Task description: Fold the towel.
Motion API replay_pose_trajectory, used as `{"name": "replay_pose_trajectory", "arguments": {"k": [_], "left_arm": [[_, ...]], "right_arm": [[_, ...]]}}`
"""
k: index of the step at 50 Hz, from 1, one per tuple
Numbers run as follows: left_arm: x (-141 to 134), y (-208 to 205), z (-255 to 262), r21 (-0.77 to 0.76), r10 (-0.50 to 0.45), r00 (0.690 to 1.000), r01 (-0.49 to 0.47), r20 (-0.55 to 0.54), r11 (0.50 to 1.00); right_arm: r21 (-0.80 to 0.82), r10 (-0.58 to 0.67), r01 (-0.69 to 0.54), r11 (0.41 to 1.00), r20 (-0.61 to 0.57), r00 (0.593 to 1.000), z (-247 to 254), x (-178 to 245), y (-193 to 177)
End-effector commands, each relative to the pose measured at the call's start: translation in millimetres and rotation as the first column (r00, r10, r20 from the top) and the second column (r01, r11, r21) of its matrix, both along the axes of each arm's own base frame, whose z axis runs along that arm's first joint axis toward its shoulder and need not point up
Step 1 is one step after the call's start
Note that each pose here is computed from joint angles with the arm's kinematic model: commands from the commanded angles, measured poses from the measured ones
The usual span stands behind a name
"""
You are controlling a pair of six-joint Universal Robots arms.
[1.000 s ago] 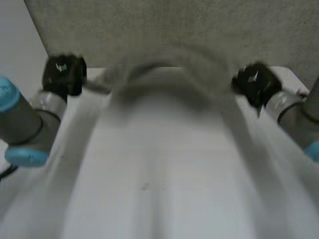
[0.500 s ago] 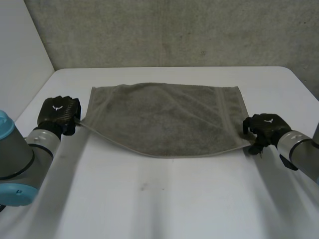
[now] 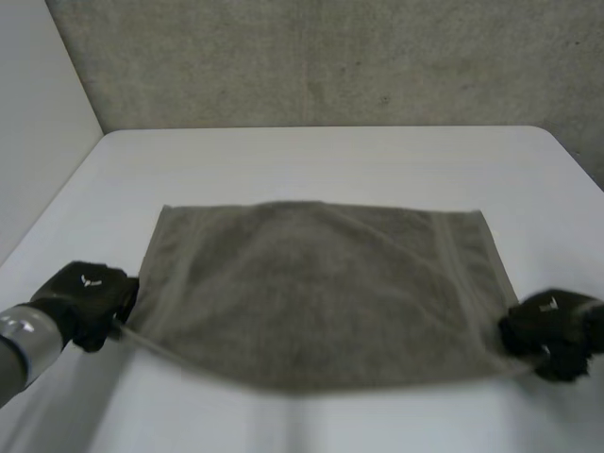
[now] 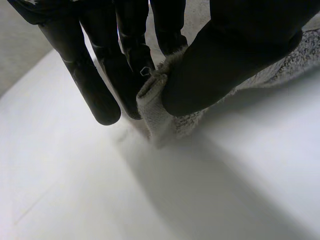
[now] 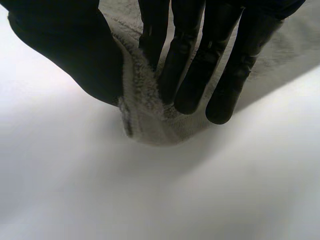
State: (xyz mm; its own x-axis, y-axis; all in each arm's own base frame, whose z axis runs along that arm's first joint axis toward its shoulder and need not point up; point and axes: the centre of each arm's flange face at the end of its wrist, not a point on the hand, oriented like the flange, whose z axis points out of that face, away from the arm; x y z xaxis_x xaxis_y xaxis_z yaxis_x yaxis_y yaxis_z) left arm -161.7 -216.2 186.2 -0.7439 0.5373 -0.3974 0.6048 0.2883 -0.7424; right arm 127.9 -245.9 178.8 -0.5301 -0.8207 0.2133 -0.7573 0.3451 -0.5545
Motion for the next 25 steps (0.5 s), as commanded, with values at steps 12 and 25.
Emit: {"name": "replay_pose_trajectory", "arguments": {"k": [12,25], "left_arm": [[-31.7,-74.1,15.1,-0.216,-0.142,0.98,0.11,-0.137,0.97],[-57.0,-175.6,-30.5,-0.313,-0.076,0.99,0.037,-0.115,0.949]], "right_arm": [[-0.351,-0.043,0.041,0.936,0.002,0.999,11.8,37.0,-84.1],[-0.619,-0.136,0.136,0.774,0.047,0.99,-15.8,80.0,-149.2]]}}
